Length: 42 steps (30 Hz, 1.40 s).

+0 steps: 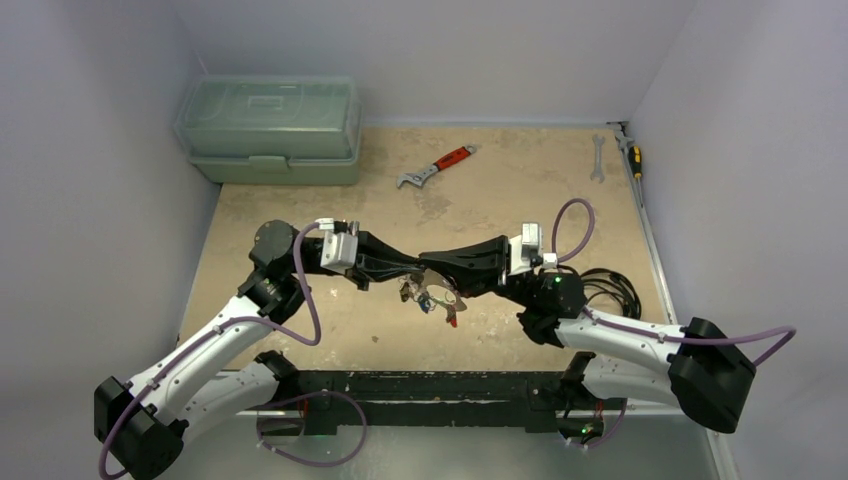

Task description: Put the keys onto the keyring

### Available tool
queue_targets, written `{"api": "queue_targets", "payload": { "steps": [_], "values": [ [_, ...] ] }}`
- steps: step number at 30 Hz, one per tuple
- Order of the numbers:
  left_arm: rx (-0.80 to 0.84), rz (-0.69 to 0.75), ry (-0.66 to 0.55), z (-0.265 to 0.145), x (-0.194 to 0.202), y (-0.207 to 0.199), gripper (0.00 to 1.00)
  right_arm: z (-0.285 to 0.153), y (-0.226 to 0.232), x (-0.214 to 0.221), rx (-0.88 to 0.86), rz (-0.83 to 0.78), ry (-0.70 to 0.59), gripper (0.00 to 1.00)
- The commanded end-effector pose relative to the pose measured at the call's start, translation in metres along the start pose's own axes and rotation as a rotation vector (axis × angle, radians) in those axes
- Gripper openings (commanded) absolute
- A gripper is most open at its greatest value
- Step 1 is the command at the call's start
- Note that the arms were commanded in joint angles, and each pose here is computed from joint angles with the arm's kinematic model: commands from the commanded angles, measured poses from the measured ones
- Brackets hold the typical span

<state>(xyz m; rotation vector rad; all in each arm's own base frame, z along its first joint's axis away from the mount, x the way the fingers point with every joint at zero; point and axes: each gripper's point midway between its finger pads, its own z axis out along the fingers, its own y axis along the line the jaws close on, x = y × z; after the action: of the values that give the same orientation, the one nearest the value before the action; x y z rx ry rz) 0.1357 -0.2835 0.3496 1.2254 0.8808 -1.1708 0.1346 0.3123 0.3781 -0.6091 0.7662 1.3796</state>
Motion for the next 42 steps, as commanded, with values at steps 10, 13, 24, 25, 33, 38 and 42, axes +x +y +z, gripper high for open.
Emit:
{"api": "queue_targets", "payload": {
  "steps": [10,13,24,25,33,38,42],
  "values": [
    [-0.089,0.036,0.101,-0.001,0.011,0.026,0.00,-0.005,-0.017,-0.028,0.156,-0.183,0.151,0.36],
    [-0.103,0.035,0.136,-0.002,0.018,0.030,0.00,-0.012,-0.026,-0.030,0.207,-0.263,0.281,0.45],
    [-0.086,0.020,0.188,-0.002,0.032,0.030,0.00,-0.042,-0.033,0.013,0.072,-0.422,0.832,0.45],
    [-0.082,0.015,0.191,-0.002,0.034,0.030,0.00,-0.046,-0.035,0.017,0.060,-0.435,0.860,0.43],
    [-0.042,-0.039,0.233,0.002,0.049,0.024,0.00,-0.049,-0.033,0.033,-0.021,-0.453,0.907,0.34],
    [-0.026,-0.050,0.249,0.005,0.055,0.020,0.00,-0.050,-0.031,0.046,-0.056,-0.421,0.937,0.33],
    [-0.020,-0.049,0.249,0.006,0.055,0.018,0.00,-0.048,-0.030,0.049,-0.067,-0.412,0.936,0.32]
  ]
}}
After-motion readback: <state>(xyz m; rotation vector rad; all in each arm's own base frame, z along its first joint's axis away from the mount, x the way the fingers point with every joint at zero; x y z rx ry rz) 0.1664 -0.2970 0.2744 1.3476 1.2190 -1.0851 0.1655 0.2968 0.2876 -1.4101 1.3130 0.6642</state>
